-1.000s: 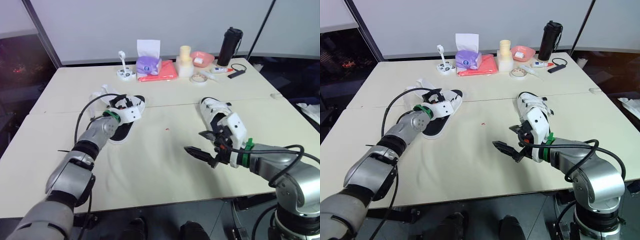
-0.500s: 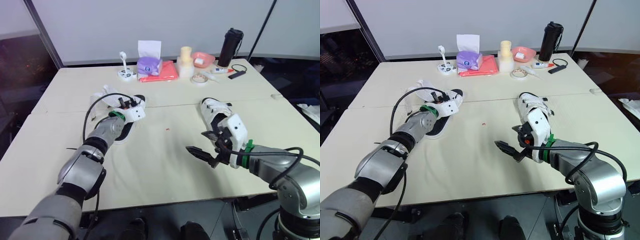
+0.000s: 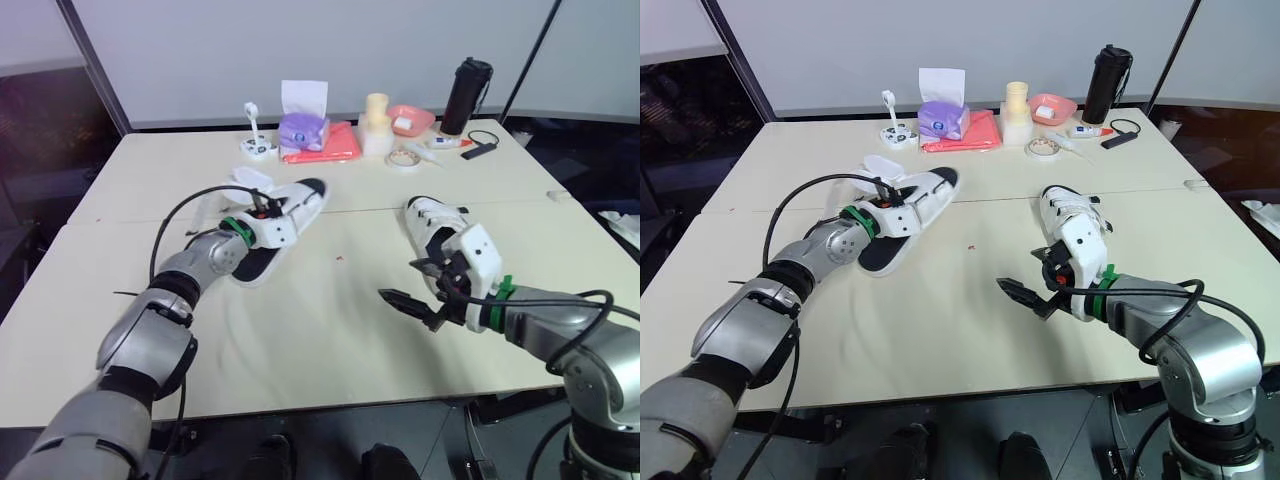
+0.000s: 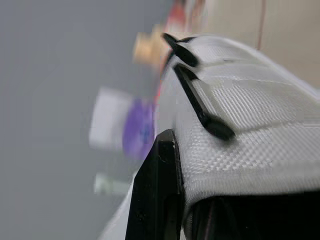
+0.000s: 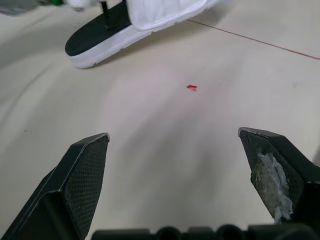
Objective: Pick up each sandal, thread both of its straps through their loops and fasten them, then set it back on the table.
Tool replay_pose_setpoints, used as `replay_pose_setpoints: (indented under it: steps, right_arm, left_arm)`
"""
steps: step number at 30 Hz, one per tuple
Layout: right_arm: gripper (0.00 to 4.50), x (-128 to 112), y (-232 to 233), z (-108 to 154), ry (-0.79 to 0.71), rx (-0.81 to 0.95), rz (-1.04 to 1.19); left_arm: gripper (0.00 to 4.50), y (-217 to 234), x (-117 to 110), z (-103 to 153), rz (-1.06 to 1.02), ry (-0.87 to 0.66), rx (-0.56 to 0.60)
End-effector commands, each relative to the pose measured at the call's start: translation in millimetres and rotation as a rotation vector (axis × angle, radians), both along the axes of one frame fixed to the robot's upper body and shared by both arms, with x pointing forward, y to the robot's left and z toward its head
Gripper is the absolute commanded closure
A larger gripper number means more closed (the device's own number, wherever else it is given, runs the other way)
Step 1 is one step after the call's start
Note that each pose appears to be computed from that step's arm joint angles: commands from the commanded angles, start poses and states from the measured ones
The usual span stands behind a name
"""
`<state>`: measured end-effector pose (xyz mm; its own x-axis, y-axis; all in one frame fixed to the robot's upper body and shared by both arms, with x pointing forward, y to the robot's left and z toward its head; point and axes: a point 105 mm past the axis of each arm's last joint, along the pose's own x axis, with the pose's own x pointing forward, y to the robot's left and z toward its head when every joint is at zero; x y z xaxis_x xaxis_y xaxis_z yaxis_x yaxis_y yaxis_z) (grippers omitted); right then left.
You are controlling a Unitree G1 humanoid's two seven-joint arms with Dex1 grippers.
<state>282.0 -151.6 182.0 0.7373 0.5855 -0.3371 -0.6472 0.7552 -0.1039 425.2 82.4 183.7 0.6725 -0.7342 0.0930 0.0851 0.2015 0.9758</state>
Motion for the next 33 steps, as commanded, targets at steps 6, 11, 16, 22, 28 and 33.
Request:
replay_pose_setpoints:
  steps: [6,11,16,22,28,33]
  right_arm:
    - [0.0,6.8,-26.0,19.8,-0.08,-0.041,-0.026]
    - [0.0,7.7,-31.4,22.3,-0.092,-0.06,-0.023]
    - [0.0,5.6,-28.9,19.5,-0.093,-0.063,-0.014]
    - [0.0,4.6,-25.9,16.6,-0.091,-0.065,-0.008]
    - [0.0,5.6,-22.9,13.5,-0.085,-0.077,0.005]
    - [0.0,5.9,-19.8,7.5,-0.071,-0.091,0.028]
  left_arm:
    - [4.47,-34.3,-85.1,-13.2,-0.614,-0.002,0.238]
    - [4.47,-29.0,-104.2,-39.1,-0.724,0.048,0.373]
    - [4.47,-24.7,-114.1,-51.9,-0.771,0.066,0.415]
    - [4.47,-19.3,-117.1,-65.9,-0.775,0.101,0.464]
    - [3.01,-7.2,-115.0,-81.0,-0.727,0.221,0.455]
    - [0.48,5.0,-118.1,-82.8,-0.721,0.266,0.446]
